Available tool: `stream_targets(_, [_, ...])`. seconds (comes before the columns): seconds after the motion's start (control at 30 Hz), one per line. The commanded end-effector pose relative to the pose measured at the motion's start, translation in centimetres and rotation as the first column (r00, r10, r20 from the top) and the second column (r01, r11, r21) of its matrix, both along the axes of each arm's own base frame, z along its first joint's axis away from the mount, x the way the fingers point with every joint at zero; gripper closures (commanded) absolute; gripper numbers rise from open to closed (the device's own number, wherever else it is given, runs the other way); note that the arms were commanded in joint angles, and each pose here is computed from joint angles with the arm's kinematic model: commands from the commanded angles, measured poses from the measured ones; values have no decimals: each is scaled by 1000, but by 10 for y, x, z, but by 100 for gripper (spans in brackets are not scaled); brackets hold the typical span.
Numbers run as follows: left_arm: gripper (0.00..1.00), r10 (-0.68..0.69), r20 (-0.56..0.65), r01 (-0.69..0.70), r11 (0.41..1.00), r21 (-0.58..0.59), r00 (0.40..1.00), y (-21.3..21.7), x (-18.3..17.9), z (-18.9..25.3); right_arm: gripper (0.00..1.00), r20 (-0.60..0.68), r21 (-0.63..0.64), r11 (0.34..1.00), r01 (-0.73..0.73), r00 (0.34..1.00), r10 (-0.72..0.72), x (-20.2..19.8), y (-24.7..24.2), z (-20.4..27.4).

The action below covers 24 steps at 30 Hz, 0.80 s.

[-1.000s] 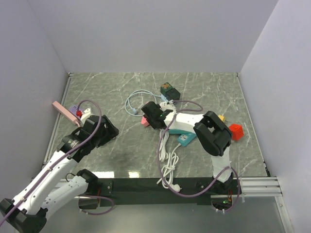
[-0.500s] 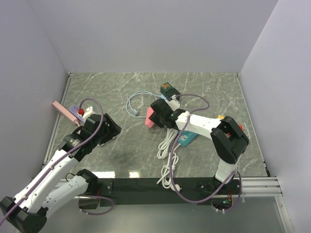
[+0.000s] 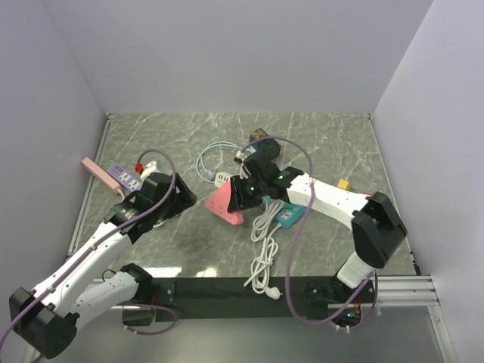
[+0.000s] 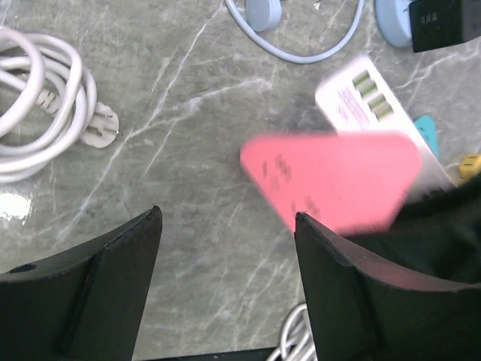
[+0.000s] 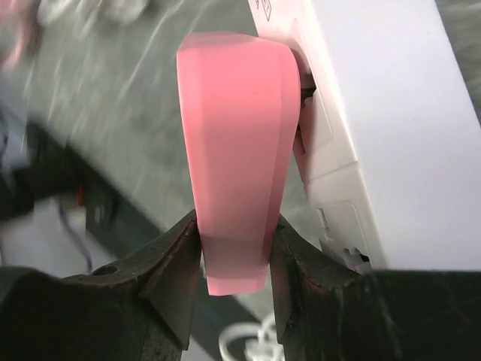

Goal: Pull the plug off the socket

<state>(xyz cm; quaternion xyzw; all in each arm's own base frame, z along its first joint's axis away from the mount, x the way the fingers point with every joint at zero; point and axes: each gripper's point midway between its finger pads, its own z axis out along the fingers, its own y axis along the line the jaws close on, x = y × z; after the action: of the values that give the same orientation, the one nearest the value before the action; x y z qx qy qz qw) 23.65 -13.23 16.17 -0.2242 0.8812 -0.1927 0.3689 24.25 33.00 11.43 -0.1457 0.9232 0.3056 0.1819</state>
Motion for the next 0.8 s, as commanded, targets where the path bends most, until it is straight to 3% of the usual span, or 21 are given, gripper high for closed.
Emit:
stream_targets(0.0, [23,-57,78,56,998,19,995,-8,19,18,100,127,127,942,-310,947,295,-42,-2,57])
stream_targets(0.2, [21,-168,159,162,985,51,973,-8,31,36,100,13,219,813,-540,835,551,-103,-22,81])
stream_targets(0.33, [22,-354,210,345,935,78,911,-24,24,50,100,-31,198,752,-628,763,646,-125,-42,83])
stream_targets(0.43, [22,-551,239,554,830,62,800,-50,3,57,100,-34,204,741,-640,752,659,-131,-49,86])
stream_targets(0.47, [23,-635,247,652,758,19,732,-64,-13,61,100,-23,210,737,-642,751,660,-132,-50,89])
stream_targets(0.57, [23,-763,240,789,615,-19,600,-78,-40,60,100,-8,257,704,-662,727,687,-141,-51,100])
stream_targets(0.77, [23,-858,285,898,439,-26,428,-86,-70,74,100,55,344,626,-700,681,730,-160,-53,123])
